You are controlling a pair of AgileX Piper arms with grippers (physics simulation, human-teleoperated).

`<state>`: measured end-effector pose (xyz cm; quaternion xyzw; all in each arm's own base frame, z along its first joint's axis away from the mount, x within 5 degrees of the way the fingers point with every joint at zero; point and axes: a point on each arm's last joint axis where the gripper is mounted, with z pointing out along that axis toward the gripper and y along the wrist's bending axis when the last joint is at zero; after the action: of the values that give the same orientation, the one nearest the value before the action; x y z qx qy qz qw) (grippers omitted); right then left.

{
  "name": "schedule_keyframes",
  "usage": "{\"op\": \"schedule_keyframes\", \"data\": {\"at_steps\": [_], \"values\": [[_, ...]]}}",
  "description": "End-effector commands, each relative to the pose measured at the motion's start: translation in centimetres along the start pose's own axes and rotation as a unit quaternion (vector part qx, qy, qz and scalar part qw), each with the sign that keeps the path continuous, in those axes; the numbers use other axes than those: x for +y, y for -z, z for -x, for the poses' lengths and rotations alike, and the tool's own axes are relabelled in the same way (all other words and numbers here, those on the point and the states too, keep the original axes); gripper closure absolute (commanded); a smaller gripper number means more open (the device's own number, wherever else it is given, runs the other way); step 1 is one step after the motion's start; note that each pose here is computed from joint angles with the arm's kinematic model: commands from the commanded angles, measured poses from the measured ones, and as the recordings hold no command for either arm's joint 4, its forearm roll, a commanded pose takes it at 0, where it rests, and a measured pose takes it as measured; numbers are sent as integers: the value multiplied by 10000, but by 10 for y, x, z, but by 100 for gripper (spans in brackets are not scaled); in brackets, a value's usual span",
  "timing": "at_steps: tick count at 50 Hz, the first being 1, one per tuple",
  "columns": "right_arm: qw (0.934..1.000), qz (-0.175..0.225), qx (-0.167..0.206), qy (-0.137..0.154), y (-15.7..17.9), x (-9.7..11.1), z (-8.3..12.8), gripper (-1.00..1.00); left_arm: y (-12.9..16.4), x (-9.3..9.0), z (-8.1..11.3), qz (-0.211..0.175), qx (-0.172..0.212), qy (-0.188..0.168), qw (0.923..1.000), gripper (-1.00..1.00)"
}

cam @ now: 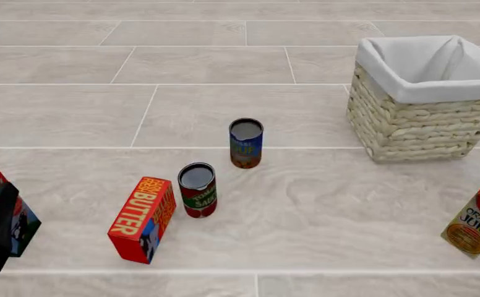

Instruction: Pick the cream cheese and place it in the basket.

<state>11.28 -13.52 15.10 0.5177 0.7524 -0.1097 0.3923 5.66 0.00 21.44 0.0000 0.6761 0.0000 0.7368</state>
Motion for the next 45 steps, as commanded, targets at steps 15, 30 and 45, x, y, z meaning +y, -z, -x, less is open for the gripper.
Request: {"op": "schedule_keyframes", "data": {"at_steps": [15,30,45], "values": [[9998,57,86,191,-6,4,0,-100,0,0,0,0,0,0,10000,-100],[9993,7,218,296,-17,1,-9,-100,0,0,0,0,0,0,10000,-100],[9988,-46,311,370,-24,-2,-15,-100,0,0,0,0,0,0,10000,-100]]}}
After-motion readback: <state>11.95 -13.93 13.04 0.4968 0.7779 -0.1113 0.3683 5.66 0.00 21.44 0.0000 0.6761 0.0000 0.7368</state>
